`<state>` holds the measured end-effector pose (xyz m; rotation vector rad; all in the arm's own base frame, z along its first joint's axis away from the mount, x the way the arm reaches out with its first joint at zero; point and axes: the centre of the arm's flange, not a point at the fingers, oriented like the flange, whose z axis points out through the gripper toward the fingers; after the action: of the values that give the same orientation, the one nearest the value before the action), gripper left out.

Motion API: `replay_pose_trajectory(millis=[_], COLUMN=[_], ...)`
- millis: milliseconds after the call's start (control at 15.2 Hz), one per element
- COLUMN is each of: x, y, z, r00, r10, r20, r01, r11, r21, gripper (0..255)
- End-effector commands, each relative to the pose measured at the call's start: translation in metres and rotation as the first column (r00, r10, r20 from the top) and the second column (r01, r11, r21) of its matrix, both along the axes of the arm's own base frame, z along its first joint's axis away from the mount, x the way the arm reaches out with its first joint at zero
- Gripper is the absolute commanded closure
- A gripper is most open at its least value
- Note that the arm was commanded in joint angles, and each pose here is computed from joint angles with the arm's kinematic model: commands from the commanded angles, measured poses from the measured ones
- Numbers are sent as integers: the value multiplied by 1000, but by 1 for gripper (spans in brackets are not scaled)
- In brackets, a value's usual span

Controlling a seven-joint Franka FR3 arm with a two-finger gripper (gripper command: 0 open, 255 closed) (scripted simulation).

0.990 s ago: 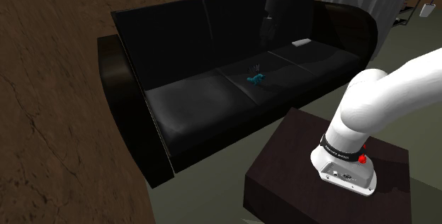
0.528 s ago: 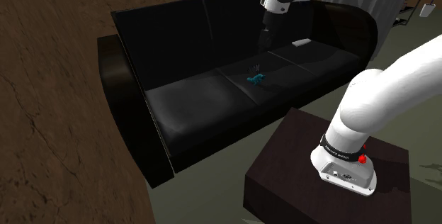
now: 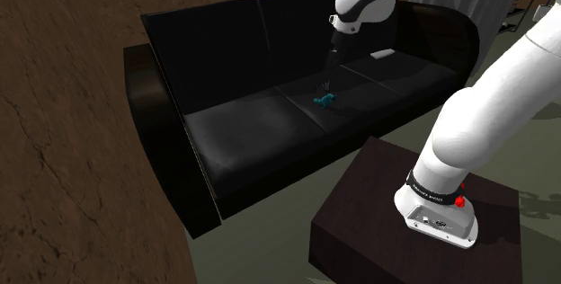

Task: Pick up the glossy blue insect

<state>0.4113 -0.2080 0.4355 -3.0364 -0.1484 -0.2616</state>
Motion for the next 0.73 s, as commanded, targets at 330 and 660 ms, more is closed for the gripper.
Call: replay_pose_trajectory(millis=[330, 660], x=[32, 56], y=[-61, -103], z=[-67, -114], r00=[1000, 1000], r10=[-9, -16], r20=[14, 24], r01=[9, 15], r11=[1000, 999], r21=[23, 41], gripper=[0, 0])
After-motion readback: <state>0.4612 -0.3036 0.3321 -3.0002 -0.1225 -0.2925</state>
